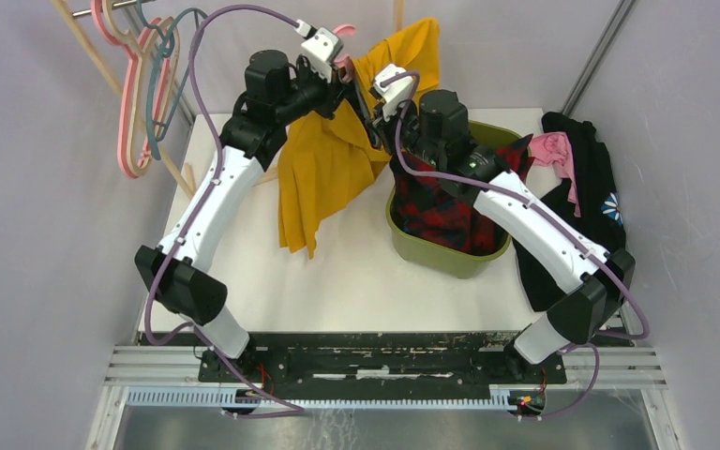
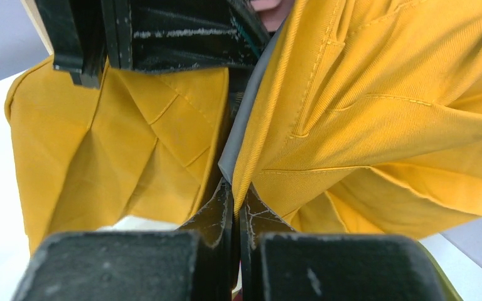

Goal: Remove the skirt from the hanger

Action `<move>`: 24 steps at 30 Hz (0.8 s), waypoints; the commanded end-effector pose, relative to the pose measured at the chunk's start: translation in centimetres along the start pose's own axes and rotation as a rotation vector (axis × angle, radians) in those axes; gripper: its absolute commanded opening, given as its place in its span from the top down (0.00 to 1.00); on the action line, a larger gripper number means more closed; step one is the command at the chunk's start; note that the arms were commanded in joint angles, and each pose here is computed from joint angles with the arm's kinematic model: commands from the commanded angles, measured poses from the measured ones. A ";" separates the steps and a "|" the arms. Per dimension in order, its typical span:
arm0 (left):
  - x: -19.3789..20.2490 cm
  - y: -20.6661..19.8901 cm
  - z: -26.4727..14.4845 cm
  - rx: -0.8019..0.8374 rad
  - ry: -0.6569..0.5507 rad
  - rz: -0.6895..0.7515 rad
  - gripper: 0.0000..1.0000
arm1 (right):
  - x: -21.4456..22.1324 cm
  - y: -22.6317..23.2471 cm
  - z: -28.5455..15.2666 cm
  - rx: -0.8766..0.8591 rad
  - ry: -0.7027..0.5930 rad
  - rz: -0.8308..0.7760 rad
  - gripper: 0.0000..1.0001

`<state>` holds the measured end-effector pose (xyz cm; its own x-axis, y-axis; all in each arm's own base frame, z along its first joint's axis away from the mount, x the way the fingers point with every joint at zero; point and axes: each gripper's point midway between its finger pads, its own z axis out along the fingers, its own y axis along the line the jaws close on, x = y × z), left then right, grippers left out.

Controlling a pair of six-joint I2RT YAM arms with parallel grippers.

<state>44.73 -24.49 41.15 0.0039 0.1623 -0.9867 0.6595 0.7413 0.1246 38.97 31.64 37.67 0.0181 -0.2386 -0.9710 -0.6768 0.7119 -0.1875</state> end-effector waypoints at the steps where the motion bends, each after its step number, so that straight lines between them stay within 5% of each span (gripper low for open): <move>1: -15.1 3.9 -4.8 -0.105 -0.479 0.015 0.97 | -0.2 3.2 -1.3 -0.101 -0.003 0.040 0.99; 13: -4.8 -1.5 -8.7 0.031 -0.220 0.021 0.97 | -1.3 -4.4 -1.5 0.222 0.026 -0.203 0.99; 24: 10.4 -7.0 -14.3 0.161 0.223 -0.038 0.97 | -2.8 -11.1 -1.1 0.426 0.005 -0.199 0.99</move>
<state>32.10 -19.71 34.04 -0.1533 0.1892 -0.9699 0.7320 0.6811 0.0172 42.46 28.19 37.41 0.0558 -0.4212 -0.9053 -0.5109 0.7670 -0.3883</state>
